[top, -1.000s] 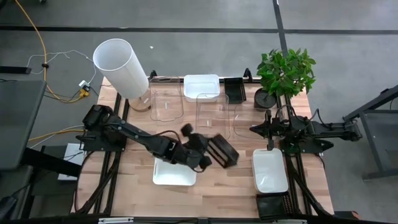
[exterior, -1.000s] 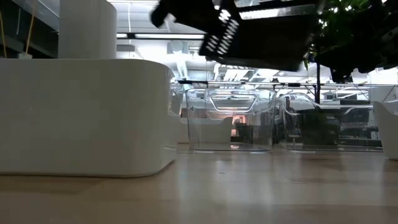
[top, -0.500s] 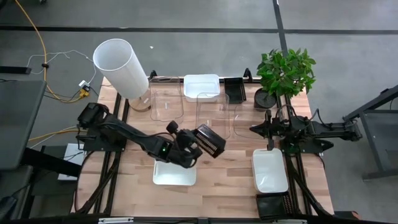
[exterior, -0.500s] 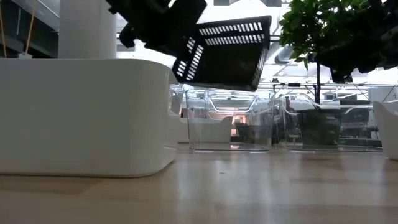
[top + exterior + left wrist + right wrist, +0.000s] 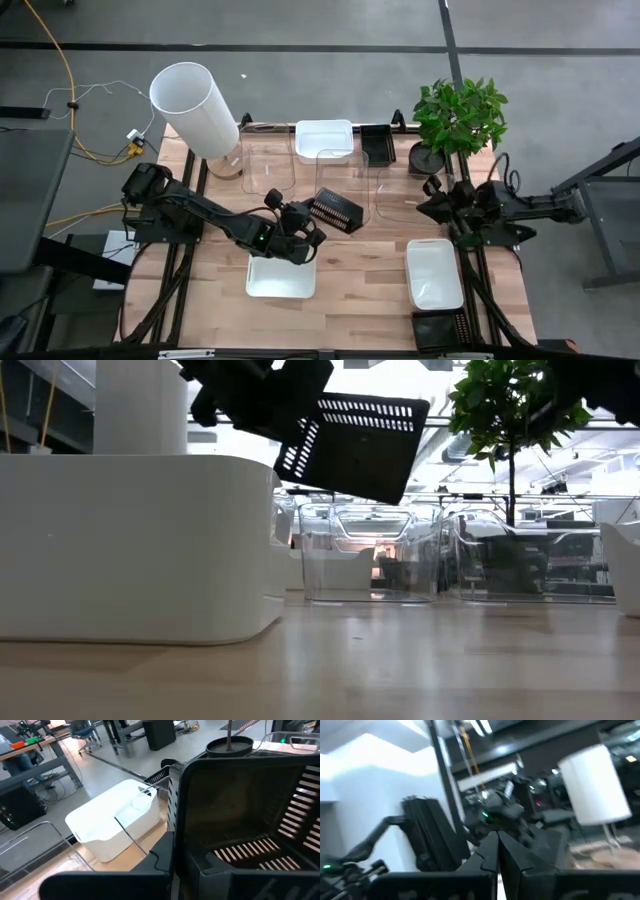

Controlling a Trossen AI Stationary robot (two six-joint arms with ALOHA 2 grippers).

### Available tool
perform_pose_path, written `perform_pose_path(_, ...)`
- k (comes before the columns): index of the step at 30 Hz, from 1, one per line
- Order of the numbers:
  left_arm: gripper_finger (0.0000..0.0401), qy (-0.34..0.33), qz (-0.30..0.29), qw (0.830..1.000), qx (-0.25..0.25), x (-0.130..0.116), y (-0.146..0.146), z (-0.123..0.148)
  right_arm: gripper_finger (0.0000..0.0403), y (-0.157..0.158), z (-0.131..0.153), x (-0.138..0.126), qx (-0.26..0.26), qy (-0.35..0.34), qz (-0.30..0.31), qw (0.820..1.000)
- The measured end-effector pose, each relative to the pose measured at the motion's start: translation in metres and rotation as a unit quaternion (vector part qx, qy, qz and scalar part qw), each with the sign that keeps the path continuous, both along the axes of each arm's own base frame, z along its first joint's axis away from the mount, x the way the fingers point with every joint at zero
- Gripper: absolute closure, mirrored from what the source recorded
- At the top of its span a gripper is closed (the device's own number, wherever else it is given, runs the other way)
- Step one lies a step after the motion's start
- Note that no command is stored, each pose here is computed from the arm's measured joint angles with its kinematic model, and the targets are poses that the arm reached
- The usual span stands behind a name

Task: Stack baskets by color
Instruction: Stack the bottom left black bin on top of the bottom right black bin

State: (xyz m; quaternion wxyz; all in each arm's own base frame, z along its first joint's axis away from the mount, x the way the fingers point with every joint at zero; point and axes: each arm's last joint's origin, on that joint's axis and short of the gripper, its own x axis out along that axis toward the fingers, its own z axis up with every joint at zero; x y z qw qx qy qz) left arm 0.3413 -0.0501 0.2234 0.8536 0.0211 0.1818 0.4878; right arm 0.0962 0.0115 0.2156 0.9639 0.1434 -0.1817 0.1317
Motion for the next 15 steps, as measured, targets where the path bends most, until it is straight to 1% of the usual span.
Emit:
perform_pose_path(5,0.0401,-0.002,0.004,1.000,0.000,0.001,0.003,0.000,0.0402,0.012,0.001,0.011,-0.037,-0.011,0.035,0.999)
perform_pose_path(12,0.0401,-0.002,0.008,1.000,0.000,0.001,0.005,0.000,0.0402,0.033,-0.001,0.026,-0.085,-0.035,0.065,0.994)
perform_pose_path(15,0.0401,-0.002,0.008,1.000,0.000,0.001,0.005,0.000,0.0402,0.040,-0.005,0.032,-0.081,-0.025,0.063,0.994)
